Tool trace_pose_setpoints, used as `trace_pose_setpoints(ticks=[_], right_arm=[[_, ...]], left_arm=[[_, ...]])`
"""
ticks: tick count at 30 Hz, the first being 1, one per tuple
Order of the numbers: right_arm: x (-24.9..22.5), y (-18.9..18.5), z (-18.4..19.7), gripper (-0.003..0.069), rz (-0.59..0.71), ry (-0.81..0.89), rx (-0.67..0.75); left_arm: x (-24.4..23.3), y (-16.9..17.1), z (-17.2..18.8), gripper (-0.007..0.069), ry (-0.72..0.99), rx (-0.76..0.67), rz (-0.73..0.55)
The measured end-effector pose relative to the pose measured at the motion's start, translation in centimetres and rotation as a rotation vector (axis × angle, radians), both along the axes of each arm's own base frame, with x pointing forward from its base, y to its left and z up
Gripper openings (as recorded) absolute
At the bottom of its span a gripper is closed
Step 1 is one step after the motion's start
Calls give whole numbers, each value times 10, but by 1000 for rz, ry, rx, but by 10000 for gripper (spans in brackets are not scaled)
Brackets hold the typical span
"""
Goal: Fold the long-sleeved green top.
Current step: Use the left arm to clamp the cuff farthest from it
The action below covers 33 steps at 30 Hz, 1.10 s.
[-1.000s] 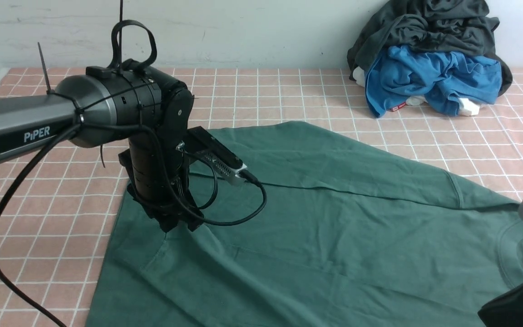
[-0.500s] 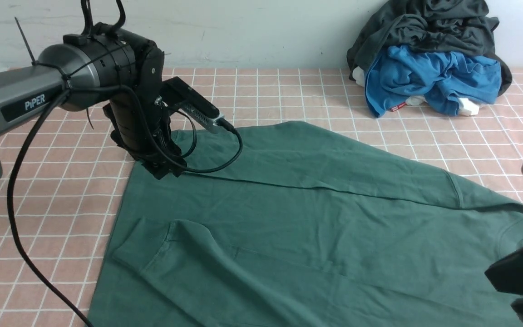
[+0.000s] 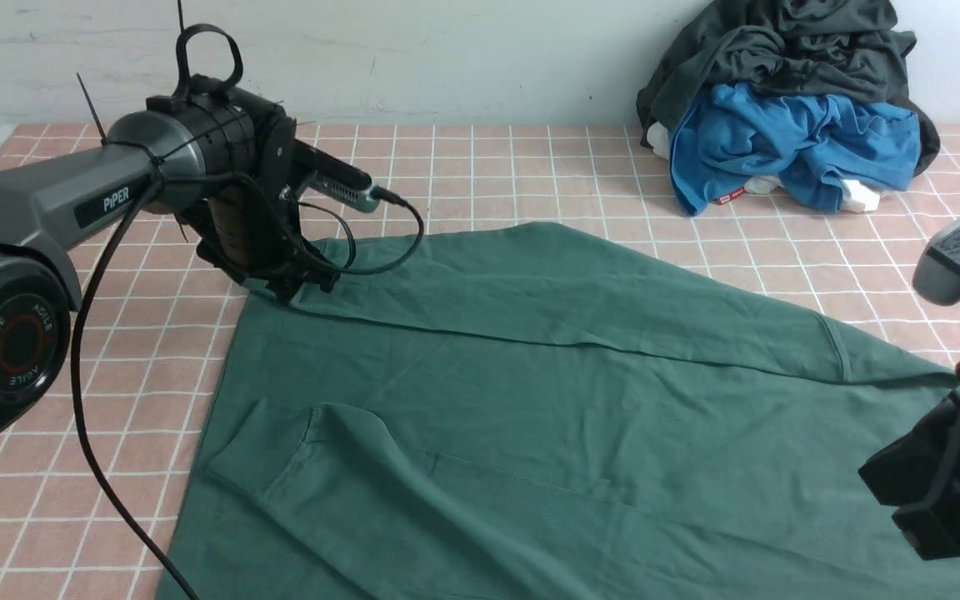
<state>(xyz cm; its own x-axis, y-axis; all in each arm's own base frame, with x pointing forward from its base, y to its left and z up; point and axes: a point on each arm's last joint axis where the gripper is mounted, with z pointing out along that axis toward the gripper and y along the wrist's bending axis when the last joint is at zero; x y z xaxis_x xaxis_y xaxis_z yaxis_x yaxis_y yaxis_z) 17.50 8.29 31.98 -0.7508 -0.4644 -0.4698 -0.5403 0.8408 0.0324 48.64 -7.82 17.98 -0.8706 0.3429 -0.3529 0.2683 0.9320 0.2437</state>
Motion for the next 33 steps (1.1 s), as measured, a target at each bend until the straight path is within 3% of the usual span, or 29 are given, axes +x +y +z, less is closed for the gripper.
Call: trace_pose_setpoints(ticks=[7, 14, 23, 26, 33], right_arm=[[0, 0, 0, -14, -2, -2, 2], [0, 0, 0, -14, -5, -3, 4], [2, 1, 1, -14, -9, -24, 13], [2, 1, 1, -14, -10, -26, 14], [3, 1, 2, -14, -11, -31, 16]], left_arm=[[18, 23, 22, 388, -60, -188, 136], [24, 41, -5, 388, 18, -214, 190], [25, 38, -21, 379, 51, -241, 202], [25, 37, -23, 335, 60, -248, 205], [25, 35, -22, 139, 67, -260, 207]])
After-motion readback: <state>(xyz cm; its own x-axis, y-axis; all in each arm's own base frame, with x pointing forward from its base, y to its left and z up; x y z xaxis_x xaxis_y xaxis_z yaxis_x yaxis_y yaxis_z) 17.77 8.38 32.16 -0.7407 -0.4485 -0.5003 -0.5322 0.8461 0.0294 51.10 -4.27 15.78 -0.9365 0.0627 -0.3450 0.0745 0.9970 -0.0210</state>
